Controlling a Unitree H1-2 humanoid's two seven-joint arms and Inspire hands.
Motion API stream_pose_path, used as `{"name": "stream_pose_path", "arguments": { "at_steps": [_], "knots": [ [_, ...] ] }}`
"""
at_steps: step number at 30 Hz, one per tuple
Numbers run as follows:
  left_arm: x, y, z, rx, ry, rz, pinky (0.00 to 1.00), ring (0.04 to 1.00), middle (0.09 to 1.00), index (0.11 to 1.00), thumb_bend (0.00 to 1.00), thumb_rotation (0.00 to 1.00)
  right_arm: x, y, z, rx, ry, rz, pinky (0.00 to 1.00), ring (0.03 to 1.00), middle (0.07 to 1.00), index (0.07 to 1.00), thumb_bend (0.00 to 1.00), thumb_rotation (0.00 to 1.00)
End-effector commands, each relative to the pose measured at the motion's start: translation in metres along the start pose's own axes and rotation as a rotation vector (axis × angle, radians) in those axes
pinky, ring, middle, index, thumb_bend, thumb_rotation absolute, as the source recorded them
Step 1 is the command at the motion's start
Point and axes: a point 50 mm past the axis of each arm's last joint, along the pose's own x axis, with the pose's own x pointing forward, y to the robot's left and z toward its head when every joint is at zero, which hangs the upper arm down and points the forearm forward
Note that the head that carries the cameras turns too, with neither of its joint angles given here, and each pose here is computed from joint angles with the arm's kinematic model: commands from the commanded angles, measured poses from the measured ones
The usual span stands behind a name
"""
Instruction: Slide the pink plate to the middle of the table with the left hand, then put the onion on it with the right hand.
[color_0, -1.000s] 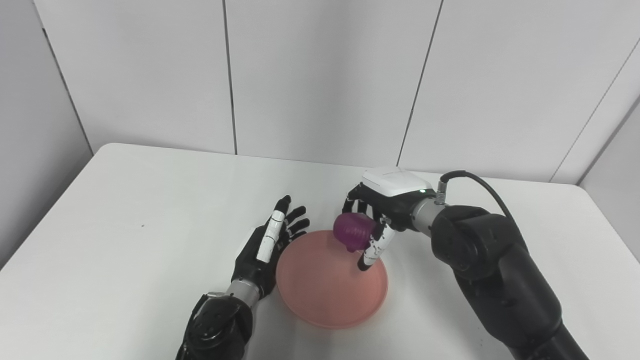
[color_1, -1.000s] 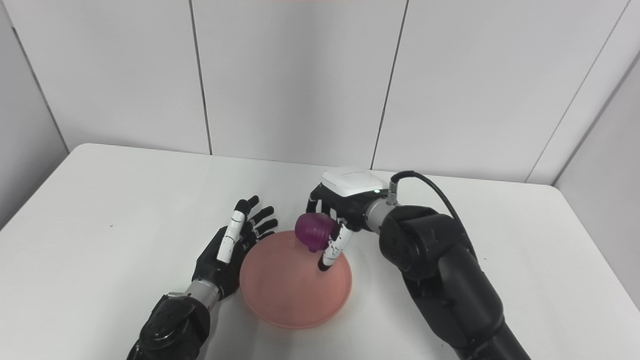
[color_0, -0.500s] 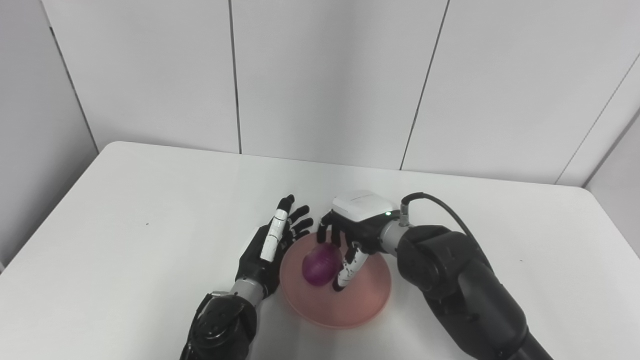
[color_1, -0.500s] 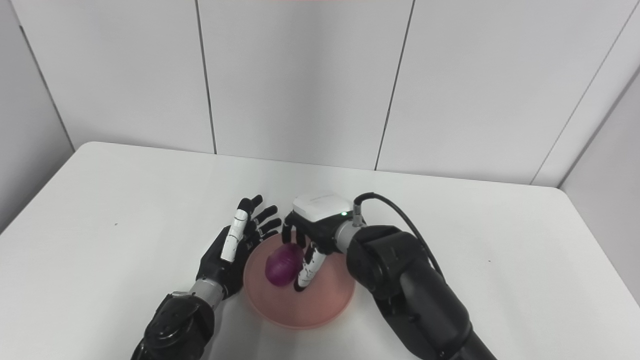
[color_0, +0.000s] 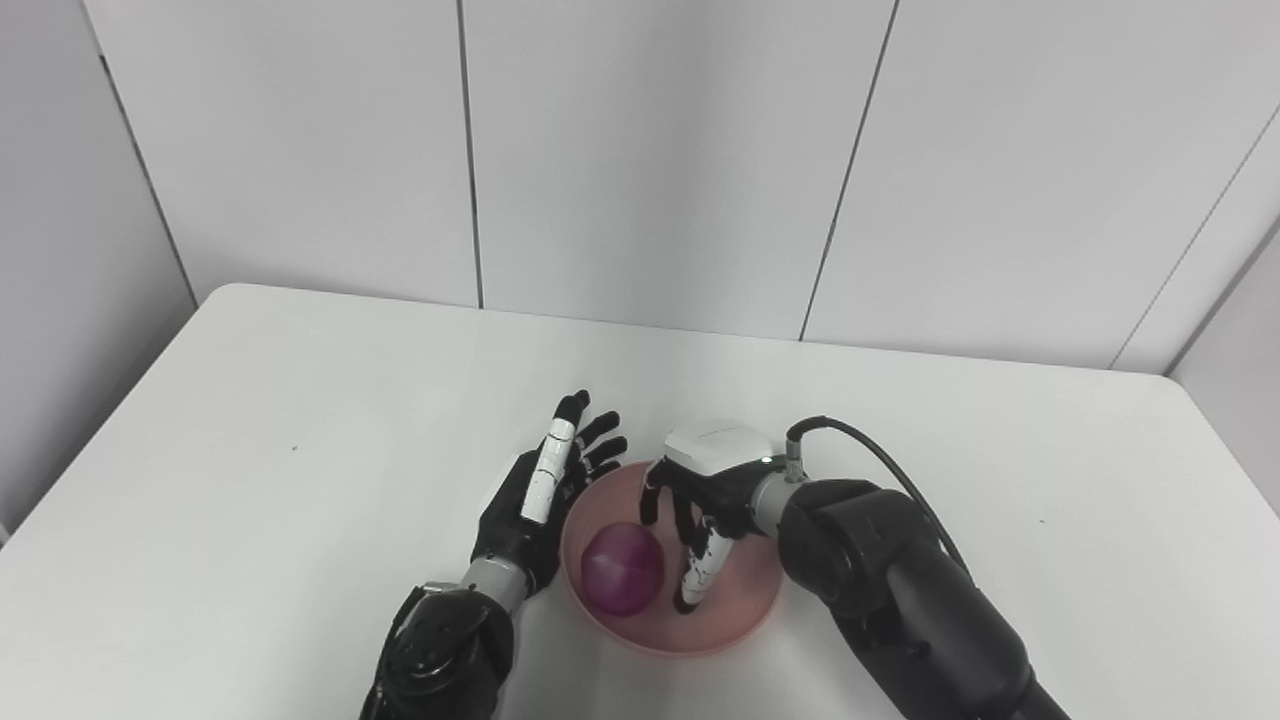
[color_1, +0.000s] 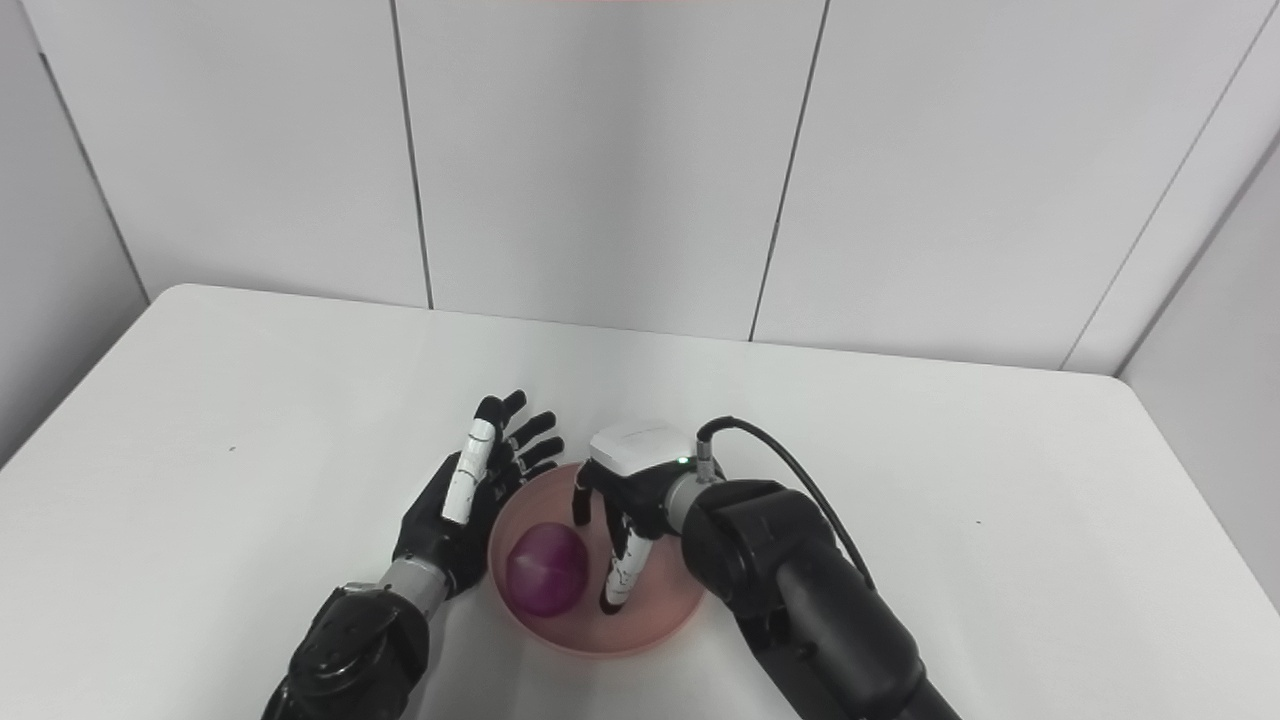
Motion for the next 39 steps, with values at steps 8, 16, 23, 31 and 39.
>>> {"name": "stream_pose_path", "arguments": {
  "at_steps": [8, 16, 23, 31, 39],
  "knots": [
    [-0.006, 0.008, -0.018, 0.005, 0.096, 0.026, 0.89, 0.89, 0.917, 1.0, 0.83, 0.89, -0.004, -0.022, 0.0, -0.036, -0.008, -0.067, 0.27, 0.37, 0.482, 0.7, 0.84, 0.18],
    [-0.005, 0.009, -0.019, 0.004, 0.095, 0.026, 0.9, 0.89, 0.918, 1.0, 0.85, 0.88, -0.017, -0.039, -0.004, -0.066, -0.013, -0.116, 0.44, 0.567, 0.652, 0.728, 0.85, 0.26],
    [-0.003, 0.01, -0.019, 0.0, 0.097, 0.038, 0.89, 0.876, 0.904, 0.99, 0.84, 0.86, -0.038, -0.066, -0.012, -0.053, -0.018, -0.197, 0.47, 0.578, 0.643, 0.667, 0.9, 0.34],
    [-0.004, 0.01, -0.017, 0.006, 0.096, 0.032, 0.88, 0.873, 0.901, 0.99, 0.84, 0.87, -0.067, -0.087, -0.032, 0.076, -0.022, -0.319, 0.55, 0.69, 0.754, 0.727, 0.98, 0.47],
    [-0.003, 0.012, -0.015, 0.005, 0.096, 0.033, 0.9, 0.882, 0.909, 0.992, 0.85, 0.87, -0.084, -0.084, -0.065, 0.202, -0.076, -0.468, 0.6, 0.764, 0.82, 0.807, 1.0, 0.77]
  ]
}}
